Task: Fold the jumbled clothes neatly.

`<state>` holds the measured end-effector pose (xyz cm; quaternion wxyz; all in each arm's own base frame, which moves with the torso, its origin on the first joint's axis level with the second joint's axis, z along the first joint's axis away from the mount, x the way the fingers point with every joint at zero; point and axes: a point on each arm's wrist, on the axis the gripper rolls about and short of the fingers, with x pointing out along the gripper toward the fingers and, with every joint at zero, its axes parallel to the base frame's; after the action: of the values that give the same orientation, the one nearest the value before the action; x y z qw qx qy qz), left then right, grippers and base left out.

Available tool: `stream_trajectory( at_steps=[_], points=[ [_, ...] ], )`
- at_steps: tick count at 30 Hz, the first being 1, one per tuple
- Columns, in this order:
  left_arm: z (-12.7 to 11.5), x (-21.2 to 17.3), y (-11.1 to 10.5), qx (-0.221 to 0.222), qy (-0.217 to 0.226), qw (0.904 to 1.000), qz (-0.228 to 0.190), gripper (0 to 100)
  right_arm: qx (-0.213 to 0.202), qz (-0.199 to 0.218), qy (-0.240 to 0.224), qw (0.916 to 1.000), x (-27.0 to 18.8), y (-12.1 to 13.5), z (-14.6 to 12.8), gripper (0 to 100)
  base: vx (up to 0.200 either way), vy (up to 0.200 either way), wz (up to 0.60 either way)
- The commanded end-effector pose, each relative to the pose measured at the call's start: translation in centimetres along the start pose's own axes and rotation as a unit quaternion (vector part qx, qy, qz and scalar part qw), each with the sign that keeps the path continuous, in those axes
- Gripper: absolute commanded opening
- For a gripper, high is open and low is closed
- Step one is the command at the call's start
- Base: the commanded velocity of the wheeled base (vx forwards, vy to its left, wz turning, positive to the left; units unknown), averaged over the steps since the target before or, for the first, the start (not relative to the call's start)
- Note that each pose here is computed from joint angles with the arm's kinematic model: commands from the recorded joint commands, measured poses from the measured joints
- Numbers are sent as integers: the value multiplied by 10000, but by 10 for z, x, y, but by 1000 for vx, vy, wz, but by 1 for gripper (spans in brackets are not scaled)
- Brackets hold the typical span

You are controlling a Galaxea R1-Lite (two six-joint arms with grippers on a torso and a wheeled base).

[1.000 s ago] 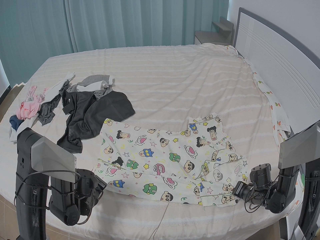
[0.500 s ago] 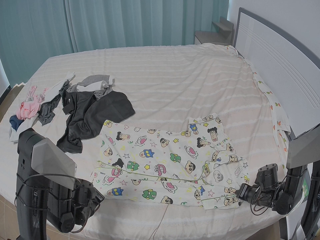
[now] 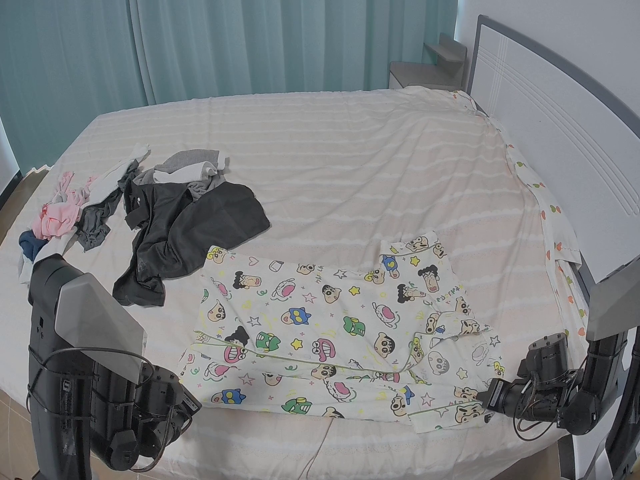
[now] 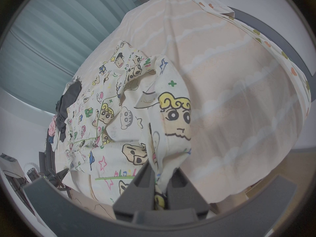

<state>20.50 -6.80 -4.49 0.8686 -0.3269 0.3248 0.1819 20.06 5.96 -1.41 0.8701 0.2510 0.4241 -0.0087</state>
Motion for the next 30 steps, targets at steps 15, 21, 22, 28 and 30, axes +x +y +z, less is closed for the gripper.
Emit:
stream_trajectory(
  at_steps=[15, 21, 22, 28, 30],
  points=[
    [-9, -7, 13, 304, 412, 9971, 566, 0, -204, -229, 315, 9990, -6, -17, -5, 0, 0, 0, 0],
    [-8, -9, 12, 306, 462, 9970, 536, 0, -250, -361, 518, 9977, -5, -22, -7, 0, 0, 0, 0],
    [-8, -9, 12, 304, 482, 9970, 524, 0, -249, -349, 527, 9977, -5, -22, -8, 0, 0, 0, 0],
    [-7, -9, 11, 229, 528, 9974, 440, 0, -316, -384, 585, 9970, -1, -24, -9, 0, 0, 0, 0],
    [-6, -8, 11, 190, 526, 9976, 407, 0, -346, -375, 582, 9970, -2, -24, -9, 100, 0, 0, 0]
  ],
)
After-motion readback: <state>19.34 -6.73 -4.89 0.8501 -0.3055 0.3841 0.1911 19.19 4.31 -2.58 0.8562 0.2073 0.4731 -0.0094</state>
